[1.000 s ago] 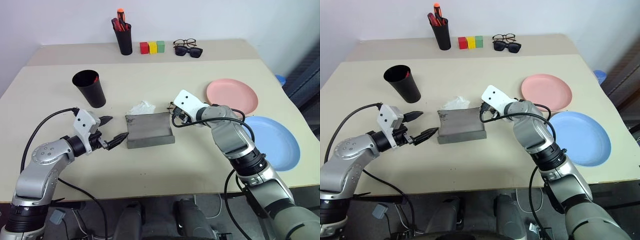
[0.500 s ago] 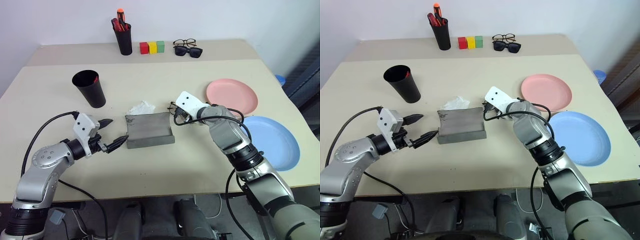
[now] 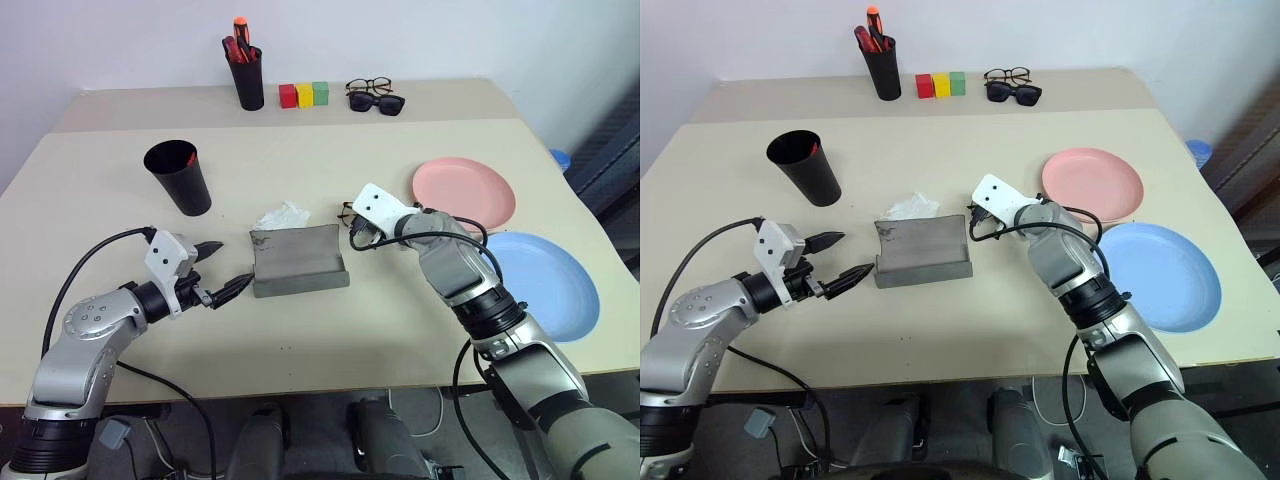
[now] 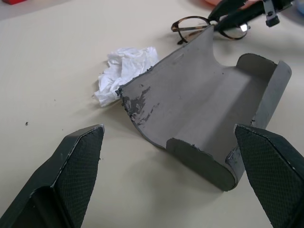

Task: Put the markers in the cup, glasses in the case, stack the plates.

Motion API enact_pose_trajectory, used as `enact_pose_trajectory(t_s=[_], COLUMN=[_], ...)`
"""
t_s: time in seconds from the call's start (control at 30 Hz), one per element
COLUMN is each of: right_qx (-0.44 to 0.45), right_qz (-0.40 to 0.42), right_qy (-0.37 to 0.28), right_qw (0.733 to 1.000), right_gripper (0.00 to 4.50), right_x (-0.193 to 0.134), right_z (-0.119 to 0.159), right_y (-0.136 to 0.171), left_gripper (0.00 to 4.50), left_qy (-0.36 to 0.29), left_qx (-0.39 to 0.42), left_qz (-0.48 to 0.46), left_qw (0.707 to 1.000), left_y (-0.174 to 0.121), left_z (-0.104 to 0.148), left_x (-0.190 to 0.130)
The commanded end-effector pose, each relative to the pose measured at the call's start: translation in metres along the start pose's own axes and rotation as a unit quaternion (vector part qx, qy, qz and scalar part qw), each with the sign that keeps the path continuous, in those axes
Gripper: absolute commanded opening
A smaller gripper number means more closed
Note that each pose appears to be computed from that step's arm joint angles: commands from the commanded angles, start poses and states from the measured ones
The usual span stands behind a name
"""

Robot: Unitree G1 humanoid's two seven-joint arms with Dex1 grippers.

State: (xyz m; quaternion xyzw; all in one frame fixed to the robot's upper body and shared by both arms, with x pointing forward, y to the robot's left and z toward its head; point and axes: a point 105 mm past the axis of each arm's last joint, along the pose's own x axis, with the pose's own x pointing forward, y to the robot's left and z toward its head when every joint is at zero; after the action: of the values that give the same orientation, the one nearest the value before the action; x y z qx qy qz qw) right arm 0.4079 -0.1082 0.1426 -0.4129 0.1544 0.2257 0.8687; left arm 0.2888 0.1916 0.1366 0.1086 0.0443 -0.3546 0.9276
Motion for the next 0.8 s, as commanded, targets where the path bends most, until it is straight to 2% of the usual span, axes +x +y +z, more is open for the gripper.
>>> enact_pose_trajectory(t_s=[0.03,0.3,0.43,0.53,0.63,0.8], right_qx=[-0.012,-0.047,-0.099,-0.099,-0.083,-0.080], right_qz=[-0.013,-0.025,0.004,0.044,0.080,0.153], right_qy=[-0.007,-0.029,-0.120,-0.169,-0.202,-0.222], right_qw=[1.000,0.998,0.988,0.980,0.973,0.960], right_gripper=[0.03,0.03,0.03,0.03,0.03,0.03], right_x=[-0.002,-0.007,-0.029,-0.045,-0.057,-0.062], right_z=[0.005,0.015,0.055,0.077,0.099,0.116], right_y=[-0.006,-0.013,-0.015,-0.010,0.000,0.047], left_gripper=[4.50,4.50,4.50,4.50,4.50,4.50], left_qy=[-0.020,-0.022,-0.019,-0.008,0.016,0.030], left_qx=[0.023,0.027,0.030,0.033,0.042,0.045], left_qz=[-0.002,0.006,0.062,0.090,0.109,0.132], left_qw=[1.000,0.999,0.997,0.995,0.993,0.990], left_y=[-0.002,0.000,0.023,0.036,0.048,0.062], left_z=[0.016,0.019,0.020,0.016,0.008,0.005], left_x=[0.000,-0.001,-0.017,-0.031,-0.049,-0.068])
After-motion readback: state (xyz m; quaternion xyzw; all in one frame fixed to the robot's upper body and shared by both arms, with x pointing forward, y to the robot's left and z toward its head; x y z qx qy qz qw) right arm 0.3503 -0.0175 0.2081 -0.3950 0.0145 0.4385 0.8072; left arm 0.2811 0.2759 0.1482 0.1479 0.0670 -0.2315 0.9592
